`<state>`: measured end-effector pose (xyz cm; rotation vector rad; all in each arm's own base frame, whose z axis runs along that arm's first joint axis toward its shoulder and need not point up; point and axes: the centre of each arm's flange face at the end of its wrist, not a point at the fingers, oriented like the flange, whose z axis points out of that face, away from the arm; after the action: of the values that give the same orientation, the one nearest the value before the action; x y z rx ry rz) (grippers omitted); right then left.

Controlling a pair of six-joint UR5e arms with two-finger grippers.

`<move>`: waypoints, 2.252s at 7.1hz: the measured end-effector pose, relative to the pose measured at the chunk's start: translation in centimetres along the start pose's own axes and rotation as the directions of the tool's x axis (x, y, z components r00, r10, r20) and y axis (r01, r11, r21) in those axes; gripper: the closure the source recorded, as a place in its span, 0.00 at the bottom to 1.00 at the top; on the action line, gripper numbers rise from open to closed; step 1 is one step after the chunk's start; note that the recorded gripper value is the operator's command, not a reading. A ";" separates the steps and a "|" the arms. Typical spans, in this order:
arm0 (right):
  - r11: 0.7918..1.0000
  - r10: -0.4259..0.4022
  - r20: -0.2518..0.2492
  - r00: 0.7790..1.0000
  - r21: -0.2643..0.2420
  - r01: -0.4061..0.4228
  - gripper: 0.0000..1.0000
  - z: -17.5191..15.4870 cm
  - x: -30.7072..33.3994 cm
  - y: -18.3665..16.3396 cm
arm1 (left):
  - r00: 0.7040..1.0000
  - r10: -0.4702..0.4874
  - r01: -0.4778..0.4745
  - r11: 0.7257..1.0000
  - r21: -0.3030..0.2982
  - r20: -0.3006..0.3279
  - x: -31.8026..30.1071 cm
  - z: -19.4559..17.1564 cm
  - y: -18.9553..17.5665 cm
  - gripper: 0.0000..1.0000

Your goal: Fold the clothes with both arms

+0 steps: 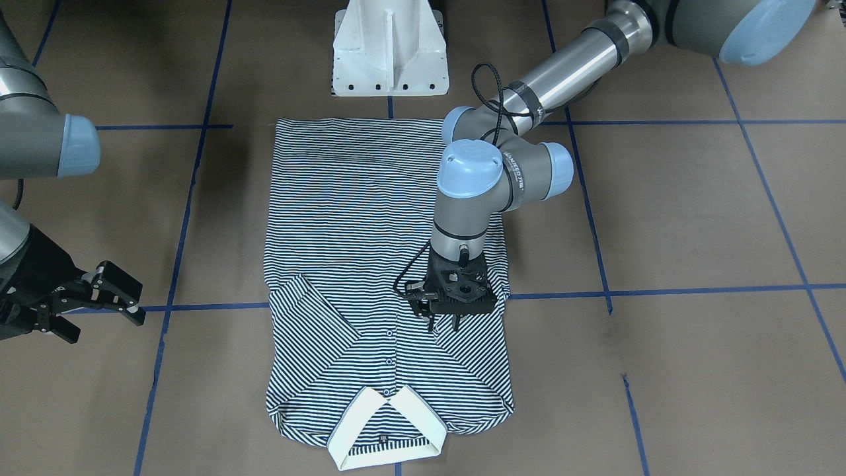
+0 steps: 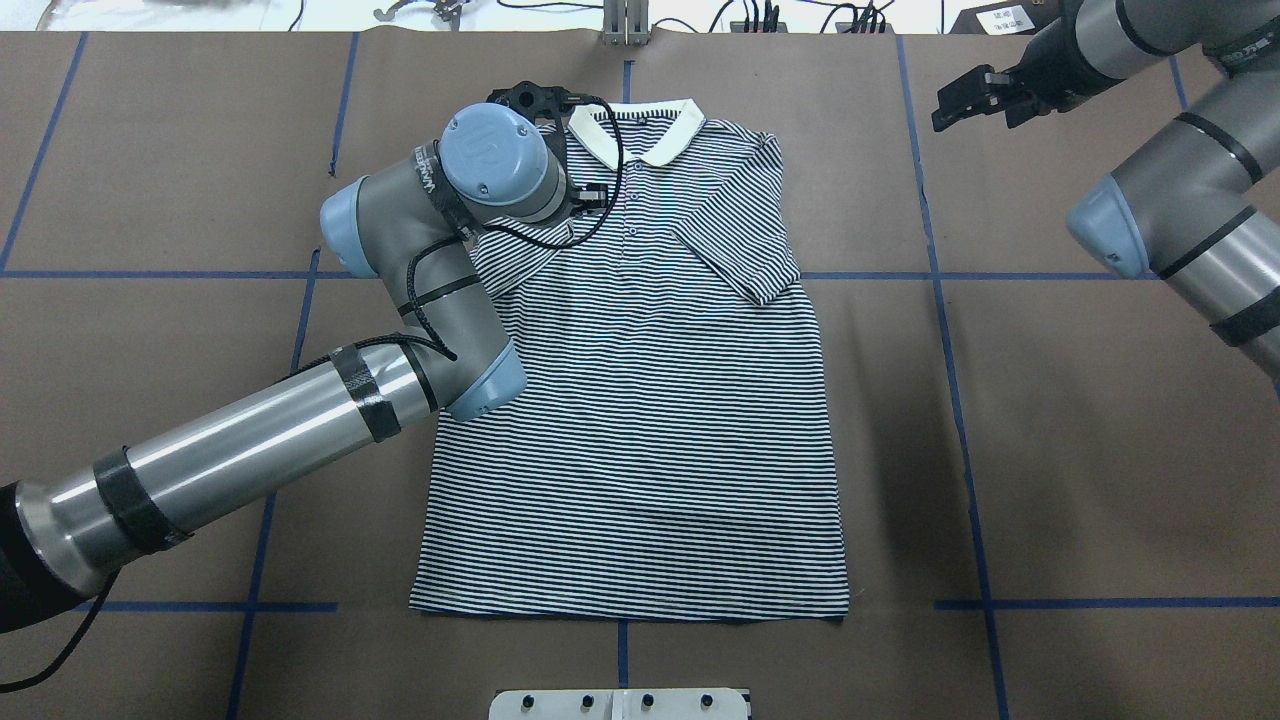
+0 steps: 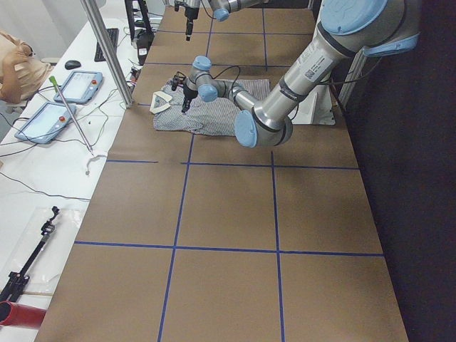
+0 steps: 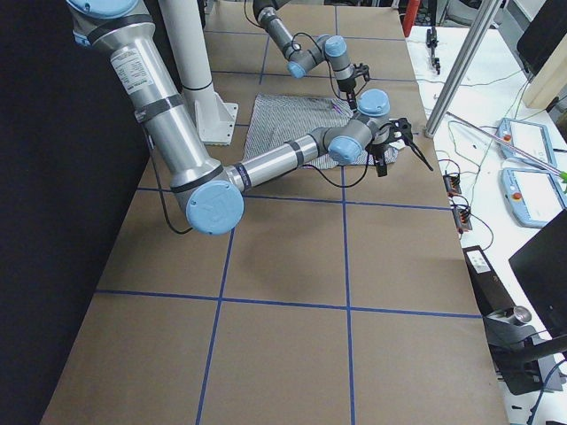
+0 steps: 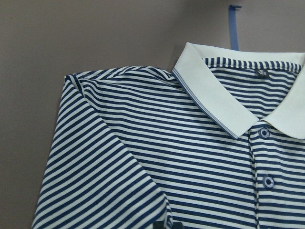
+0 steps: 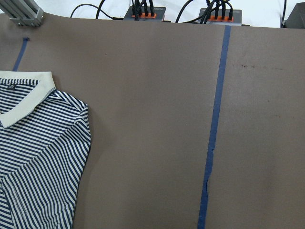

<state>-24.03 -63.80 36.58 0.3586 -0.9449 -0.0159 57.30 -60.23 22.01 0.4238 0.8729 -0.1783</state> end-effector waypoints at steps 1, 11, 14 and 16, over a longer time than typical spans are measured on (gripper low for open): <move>0.999 0.031 -0.001 1.000 0.013 -0.031 0.00 0.1 -1.3 0.9 | 1.000 0.013 -0.013 1.000 -0.003 -0.023 0.2 -1.1 0.2 0.00; 0.911 0.410 -0.056 0.910 0.059 -0.407 0.14 0.0 -22.7 37.7 | 0.986 -0.110 0.080 0.970 -0.231 -0.122 -11.4 -17.0 29.8 0.33; 0.913 0.403 -0.051 0.914 0.081 -0.399 0.13 0.0 -23.1 38.3 | 0.988 -0.150 0.132 0.952 -0.277 -0.047 -12.8 -16.3 36.3 0.33; 0.913 0.402 -0.047 0.914 0.088 -0.397 0.13 0.0 -23.2 38.3 | 0.990 -0.140 0.130 0.951 -0.281 -0.018 -13.0 -16.0 36.8 0.38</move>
<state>-43.13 -23.90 30.06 0.2290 -0.9421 0.4074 49.66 -20.36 33.56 0.1031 0.9494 -0.1701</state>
